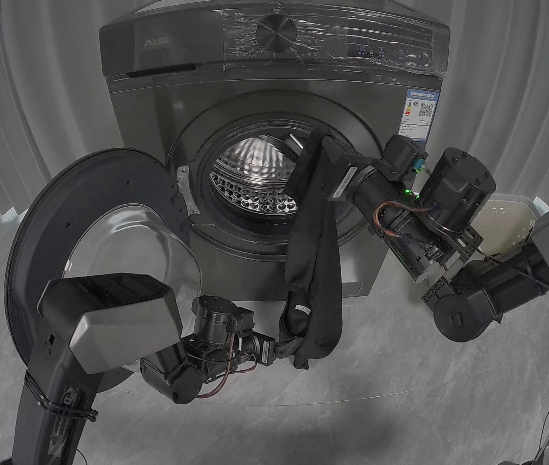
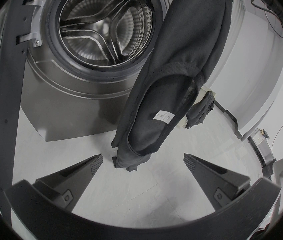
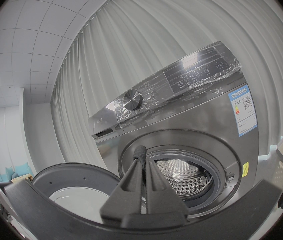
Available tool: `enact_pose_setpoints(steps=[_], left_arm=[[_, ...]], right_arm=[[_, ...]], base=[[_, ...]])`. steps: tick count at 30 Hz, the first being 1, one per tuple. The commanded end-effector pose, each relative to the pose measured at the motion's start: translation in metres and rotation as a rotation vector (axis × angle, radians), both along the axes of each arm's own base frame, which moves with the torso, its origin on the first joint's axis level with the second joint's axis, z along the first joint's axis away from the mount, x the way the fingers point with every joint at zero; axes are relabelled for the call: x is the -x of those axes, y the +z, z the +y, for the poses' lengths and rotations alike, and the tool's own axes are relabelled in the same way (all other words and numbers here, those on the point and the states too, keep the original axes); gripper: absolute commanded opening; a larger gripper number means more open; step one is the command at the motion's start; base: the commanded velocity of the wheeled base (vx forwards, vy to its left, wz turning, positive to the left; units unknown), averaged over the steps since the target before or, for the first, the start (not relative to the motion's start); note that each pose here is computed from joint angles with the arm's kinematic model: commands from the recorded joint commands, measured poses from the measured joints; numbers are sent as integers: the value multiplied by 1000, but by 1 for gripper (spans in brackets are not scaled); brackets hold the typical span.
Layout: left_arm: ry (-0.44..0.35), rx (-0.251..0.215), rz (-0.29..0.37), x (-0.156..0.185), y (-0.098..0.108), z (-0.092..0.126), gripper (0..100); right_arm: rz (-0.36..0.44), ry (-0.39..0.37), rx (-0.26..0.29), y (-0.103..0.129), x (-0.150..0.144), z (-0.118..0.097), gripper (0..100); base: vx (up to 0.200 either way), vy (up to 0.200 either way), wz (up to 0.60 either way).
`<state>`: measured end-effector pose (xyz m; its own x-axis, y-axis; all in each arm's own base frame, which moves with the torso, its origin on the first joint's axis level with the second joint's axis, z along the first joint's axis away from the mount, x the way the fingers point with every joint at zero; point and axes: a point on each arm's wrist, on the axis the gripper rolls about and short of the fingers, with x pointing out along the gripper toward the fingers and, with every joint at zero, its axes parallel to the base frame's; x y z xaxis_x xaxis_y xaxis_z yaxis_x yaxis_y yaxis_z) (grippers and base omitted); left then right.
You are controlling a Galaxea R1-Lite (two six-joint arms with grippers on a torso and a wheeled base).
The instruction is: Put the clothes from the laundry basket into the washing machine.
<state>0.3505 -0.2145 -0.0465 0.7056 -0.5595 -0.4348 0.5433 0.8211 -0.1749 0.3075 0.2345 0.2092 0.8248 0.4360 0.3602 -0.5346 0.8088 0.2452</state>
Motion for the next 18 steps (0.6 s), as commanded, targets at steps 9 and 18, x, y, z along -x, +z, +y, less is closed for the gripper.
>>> enact_pose_setpoints(steps=[9,18], left_arm=[[-42,1,43,0,-18,0,100],[-49,48,-14,-30,-24,-11,100]], right_arm=[[-4,1,-1,1,0,1,0],[1,20,1,0,5,6,0]], base=[[0,0,0],[0,0,0]])
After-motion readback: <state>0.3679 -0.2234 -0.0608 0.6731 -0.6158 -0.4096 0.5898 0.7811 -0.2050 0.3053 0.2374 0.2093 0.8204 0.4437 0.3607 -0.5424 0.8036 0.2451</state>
